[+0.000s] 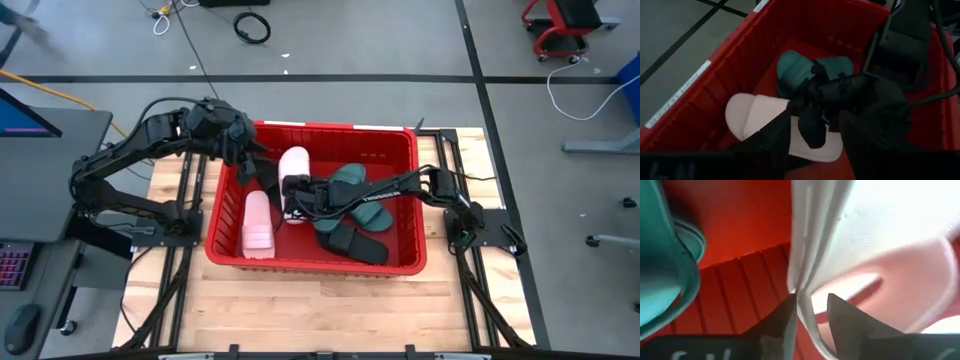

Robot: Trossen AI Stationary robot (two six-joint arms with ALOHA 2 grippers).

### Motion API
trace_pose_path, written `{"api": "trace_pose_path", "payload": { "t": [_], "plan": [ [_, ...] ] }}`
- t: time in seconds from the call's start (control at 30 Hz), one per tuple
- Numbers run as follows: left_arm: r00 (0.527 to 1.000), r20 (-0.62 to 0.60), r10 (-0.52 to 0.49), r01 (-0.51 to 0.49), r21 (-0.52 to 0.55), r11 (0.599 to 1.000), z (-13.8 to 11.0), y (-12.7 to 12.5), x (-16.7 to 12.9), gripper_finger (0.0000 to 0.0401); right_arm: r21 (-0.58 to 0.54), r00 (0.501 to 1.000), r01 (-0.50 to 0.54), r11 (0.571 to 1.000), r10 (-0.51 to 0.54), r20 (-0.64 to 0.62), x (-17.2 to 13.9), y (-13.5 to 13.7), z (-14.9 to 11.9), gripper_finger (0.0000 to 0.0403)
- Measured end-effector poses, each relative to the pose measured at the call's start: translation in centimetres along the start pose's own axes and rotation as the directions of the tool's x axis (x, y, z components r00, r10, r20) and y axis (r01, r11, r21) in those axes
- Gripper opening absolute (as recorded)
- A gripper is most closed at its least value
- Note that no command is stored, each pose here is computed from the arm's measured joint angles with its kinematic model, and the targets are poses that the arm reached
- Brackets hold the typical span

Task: Pick and place slides into bin
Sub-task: Put the pink slipper into the red bin

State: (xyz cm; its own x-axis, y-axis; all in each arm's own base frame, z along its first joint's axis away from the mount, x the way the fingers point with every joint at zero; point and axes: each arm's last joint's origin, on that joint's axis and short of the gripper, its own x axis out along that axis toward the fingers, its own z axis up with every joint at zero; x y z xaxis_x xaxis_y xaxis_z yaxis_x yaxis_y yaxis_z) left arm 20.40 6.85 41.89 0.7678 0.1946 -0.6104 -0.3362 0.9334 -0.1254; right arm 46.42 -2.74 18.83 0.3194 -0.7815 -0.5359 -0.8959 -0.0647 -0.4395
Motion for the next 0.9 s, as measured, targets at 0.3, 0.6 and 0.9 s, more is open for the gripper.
{"api": "trace_pose_path", "payload": {
  "t": [0.3,0.6,0.9],
  "plan": [
    [1.000,-0.008,0.001,-0.001,-0.012,1.000,-0.1,0.0,0.0,0.0172,0.051,0.999,0.030,0.998,-0.028,-0.034,-1.0,-0.5,-1.2,0.0159],
    [1.000,-0.008,0.001,-0.001,-0.012,1.000,-0.1,0.0,0.0,0.0176,0.127,0.997,0.056,0.990,-0.048,-0.058,-2.1,-0.9,-2.4,0.0184],
    [1.000,-0.003,-0.001,0.001,-0.011,1.000,-0.1,0.0,-0.1,0.0174,0.130,0.994,0.088,0.988,-0.078,-0.083,-3.1,-1.4,-4.2,0.0185]
  ]
}}
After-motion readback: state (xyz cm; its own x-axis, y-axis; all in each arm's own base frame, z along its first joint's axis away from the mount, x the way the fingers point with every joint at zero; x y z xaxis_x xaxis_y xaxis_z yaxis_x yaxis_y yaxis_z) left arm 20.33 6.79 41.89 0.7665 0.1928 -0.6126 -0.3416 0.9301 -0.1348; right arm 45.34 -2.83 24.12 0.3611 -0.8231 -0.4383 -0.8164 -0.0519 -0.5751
